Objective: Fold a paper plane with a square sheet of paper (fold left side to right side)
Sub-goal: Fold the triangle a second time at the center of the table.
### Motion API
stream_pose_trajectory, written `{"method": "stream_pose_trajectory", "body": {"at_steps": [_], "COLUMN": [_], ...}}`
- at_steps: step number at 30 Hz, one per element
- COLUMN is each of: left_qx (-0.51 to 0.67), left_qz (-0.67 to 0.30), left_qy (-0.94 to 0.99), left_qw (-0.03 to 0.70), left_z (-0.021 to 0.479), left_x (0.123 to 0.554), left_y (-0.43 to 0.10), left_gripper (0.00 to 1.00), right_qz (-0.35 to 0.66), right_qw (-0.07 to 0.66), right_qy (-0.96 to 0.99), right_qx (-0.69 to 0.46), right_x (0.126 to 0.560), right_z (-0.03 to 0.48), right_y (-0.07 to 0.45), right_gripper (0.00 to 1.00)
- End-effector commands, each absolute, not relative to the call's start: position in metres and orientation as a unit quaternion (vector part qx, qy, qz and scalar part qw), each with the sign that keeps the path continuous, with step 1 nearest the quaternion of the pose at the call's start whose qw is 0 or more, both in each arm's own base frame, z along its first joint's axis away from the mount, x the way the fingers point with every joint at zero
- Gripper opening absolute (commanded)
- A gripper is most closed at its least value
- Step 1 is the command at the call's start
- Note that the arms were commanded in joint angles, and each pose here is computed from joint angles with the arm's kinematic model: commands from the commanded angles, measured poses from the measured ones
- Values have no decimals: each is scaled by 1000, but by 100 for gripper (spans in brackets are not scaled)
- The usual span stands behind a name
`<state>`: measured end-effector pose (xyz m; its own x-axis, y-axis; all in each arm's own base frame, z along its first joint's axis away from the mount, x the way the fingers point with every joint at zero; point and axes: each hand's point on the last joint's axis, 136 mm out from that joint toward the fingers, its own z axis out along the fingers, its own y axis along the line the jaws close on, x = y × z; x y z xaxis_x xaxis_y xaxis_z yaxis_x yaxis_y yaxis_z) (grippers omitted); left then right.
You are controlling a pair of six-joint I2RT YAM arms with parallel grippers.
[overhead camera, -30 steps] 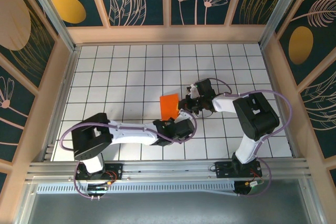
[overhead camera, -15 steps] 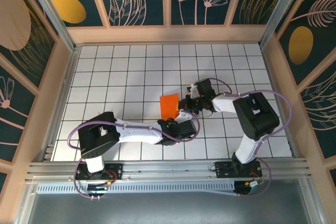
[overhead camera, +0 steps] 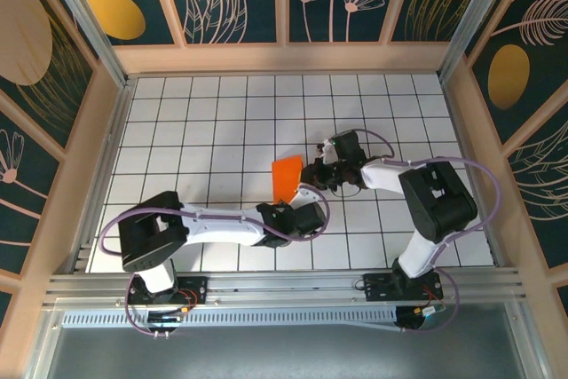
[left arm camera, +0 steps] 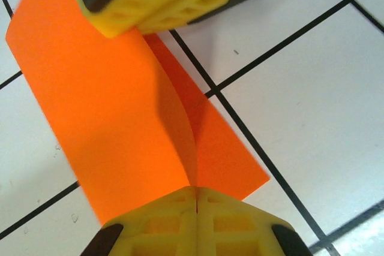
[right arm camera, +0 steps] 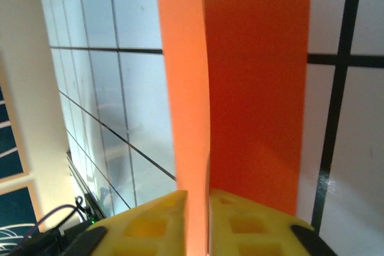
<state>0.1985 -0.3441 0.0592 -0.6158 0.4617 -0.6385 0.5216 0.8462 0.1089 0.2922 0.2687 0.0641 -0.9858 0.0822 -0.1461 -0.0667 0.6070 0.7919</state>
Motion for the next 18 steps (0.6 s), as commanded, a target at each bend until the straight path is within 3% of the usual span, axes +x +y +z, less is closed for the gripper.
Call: {"method": "stream_pose_trajectory", "body": {"at_steps": [1,5,9,17,18], "left_qx": [248,223,179,126,123], "left_qz": [-116,-203,-275,-391,-397], "left_qy": [903,905,904,884,883], "left_qw": [331,300,275,221,216], "left_z": [71,77,83,88,87], "left_x": [197,195,199,200,200], "left_y": [-347,-349,-344,-341,-341], "left_gripper": [0,0,0,0,0], "right_qz": [440,425,407,422,425], "right_qw": [153,188,199,154,148], "right_qy": [885,885,891,893,893], "right_qx": [-4,9,16,-13,-21], "right_x": [311,310,296,242,236], "right_z": [101,111,108,83,81], "right_y": [256,231,208,217,223], "right_gripper": [26,37,38,0,0]}}
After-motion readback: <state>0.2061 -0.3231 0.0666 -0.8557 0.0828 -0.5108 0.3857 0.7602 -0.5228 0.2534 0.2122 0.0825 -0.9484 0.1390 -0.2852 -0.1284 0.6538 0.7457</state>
